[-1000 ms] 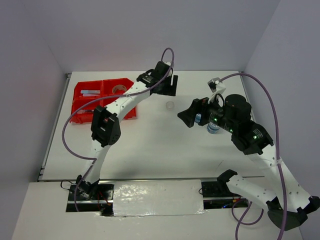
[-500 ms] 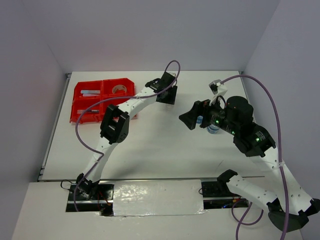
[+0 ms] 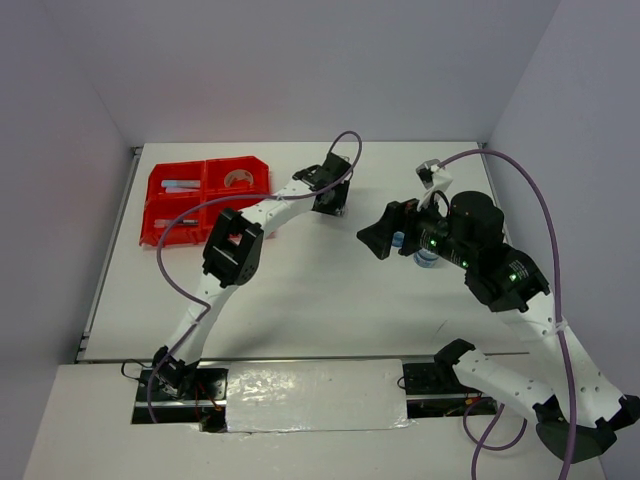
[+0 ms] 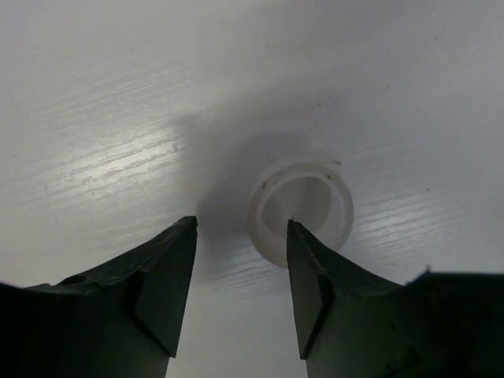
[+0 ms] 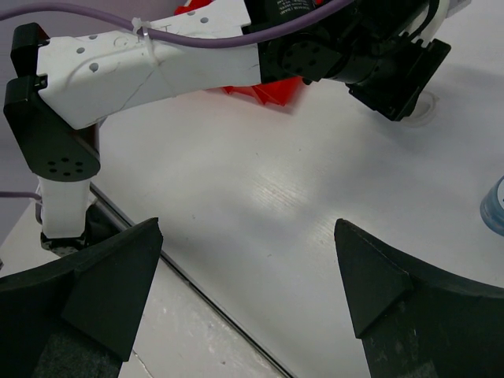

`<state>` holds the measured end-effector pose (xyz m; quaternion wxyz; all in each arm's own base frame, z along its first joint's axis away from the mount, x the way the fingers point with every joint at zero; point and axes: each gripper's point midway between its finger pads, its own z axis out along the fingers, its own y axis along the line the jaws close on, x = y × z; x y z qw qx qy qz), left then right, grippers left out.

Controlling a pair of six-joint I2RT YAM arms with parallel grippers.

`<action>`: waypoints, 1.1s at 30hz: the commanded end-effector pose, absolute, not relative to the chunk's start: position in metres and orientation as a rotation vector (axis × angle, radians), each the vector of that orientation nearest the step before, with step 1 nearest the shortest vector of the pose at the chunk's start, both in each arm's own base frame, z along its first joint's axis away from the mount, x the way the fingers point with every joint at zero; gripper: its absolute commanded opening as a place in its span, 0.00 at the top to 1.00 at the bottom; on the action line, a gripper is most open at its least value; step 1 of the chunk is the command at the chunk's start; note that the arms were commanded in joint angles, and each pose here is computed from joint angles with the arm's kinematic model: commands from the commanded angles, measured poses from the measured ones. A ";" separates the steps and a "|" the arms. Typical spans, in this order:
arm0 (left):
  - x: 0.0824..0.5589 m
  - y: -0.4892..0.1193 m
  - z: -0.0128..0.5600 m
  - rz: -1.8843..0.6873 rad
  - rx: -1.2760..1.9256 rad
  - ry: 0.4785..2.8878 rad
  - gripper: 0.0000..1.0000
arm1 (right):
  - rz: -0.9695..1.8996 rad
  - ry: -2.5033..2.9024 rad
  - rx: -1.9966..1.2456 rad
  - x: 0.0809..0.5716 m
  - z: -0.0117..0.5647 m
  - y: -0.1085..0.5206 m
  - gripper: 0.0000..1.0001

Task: Sort the stationery into containers
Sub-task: Pick up the stationery from the center of the board, then place the stationery in the storage box.

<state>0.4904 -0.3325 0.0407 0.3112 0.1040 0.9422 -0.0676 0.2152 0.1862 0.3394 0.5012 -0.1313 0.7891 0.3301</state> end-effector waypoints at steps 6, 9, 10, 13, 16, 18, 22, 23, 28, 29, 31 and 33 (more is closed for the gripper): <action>0.493 -0.341 0.026 -0.205 0.297 2.501 0.73 | 0.791 1.867 -0.326 0.220 0.350 0.187 0.03; 0.503 -0.339 0.066 -0.210 0.255 2.432 0.96 | 0.788 1.864 -0.328 0.220 0.350 0.186 0.03; 0.510 -0.331 0.079 -0.214 0.224 2.410 1.00 | 0.786 1.866 -0.326 0.221 0.349 0.187 0.03; 0.535 -0.293 0.135 -0.227 0.053 2.332 1.00 | 0.798 1.865 -0.322 0.222 0.348 0.189 0.03; 0.550 -0.248 0.187 -0.241 -0.109 2.259 1.00 | 0.812 1.862 -0.326 0.222 0.347 0.191 0.03; 0.562 -0.198 0.215 -0.236 -0.225 2.211 1.00 | 0.815 1.863 -0.322 0.222 0.346 0.191 0.03; 0.575 -0.111 0.222 -0.136 -0.343 2.204 1.00 | 0.832 1.868 -0.328 0.223 0.342 0.195 0.03; 0.576 -0.100 0.216 -0.118 -0.343 2.220 1.00 | 0.835 1.867 -0.327 0.224 0.342 0.195 0.03; 0.577 -0.059 0.196 -0.034 -0.374 2.266 1.00 | 0.845 1.875 -0.345 0.226 0.342 0.200 0.03; 0.578 -0.057 0.193 -0.029 -0.375 2.270 1.00 | 0.842 1.874 -0.345 0.227 0.343 0.199 0.03; 0.578 -0.050 0.185 -0.017 -0.393 2.280 1.00 | 0.845 1.877 -0.356 0.228 0.344 0.201 0.03; 0.579 -0.046 0.179 -0.017 -0.411 2.285 1.00 | 0.846 1.879 -0.357 0.229 0.345 0.202 0.03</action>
